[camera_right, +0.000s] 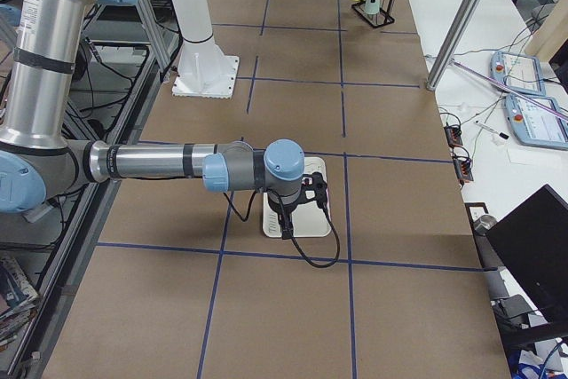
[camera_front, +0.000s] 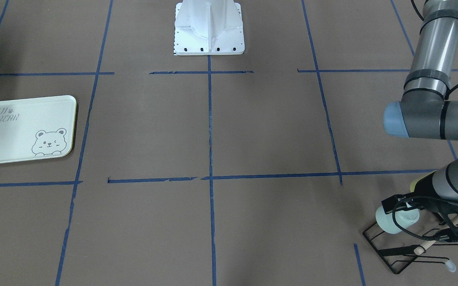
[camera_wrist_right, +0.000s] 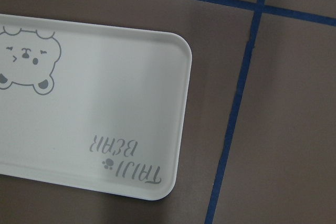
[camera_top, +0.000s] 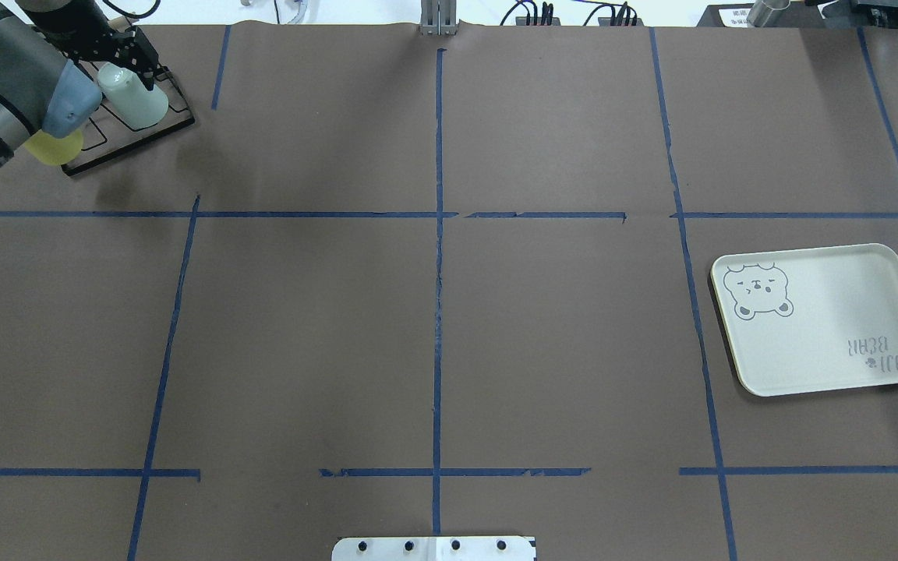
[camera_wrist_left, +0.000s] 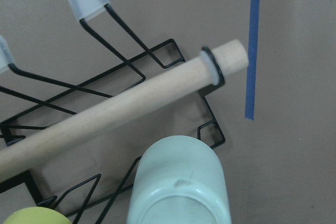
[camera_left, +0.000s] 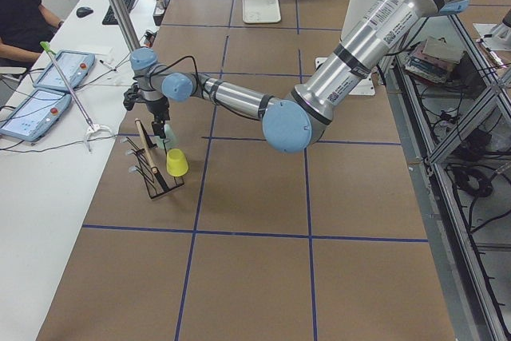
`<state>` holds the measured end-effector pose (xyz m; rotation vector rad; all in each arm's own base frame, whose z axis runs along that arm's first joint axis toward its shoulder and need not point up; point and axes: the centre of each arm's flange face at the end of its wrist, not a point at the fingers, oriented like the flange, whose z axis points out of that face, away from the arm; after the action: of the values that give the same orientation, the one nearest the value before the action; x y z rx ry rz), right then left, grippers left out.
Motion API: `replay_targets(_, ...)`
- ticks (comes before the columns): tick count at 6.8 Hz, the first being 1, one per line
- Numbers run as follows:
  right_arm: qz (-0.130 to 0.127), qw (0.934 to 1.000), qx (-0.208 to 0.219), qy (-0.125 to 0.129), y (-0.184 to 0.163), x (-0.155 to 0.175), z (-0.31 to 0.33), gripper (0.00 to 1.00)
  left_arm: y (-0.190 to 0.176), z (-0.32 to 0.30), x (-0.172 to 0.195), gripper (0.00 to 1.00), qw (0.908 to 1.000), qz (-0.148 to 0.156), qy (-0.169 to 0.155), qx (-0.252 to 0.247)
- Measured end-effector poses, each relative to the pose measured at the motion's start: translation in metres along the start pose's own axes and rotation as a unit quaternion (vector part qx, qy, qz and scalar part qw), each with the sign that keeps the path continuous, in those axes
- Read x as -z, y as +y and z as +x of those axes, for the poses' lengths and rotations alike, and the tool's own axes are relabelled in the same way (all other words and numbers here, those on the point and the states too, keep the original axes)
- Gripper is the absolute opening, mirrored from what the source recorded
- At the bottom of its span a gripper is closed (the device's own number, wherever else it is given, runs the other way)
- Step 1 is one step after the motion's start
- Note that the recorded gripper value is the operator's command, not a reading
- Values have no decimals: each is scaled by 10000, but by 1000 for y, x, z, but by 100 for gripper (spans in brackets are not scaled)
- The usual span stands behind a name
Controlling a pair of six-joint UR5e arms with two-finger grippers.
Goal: Left arm grabs green cup and hands to right arm on tray
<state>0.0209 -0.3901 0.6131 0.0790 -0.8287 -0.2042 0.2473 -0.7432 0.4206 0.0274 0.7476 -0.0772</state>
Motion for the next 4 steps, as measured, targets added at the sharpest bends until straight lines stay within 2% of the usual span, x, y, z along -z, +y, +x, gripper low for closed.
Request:
replay_targets(1, 0, 10000, 0, 0, 0, 0, 0, 100, 0, 0, -1, 65, 10000, -1, 0, -3)
replay_targets(4, -13, 10000, -8, -3, 1, -1, 0, 100, 1, -1, -1, 66, 10000, 0, 1, -24)
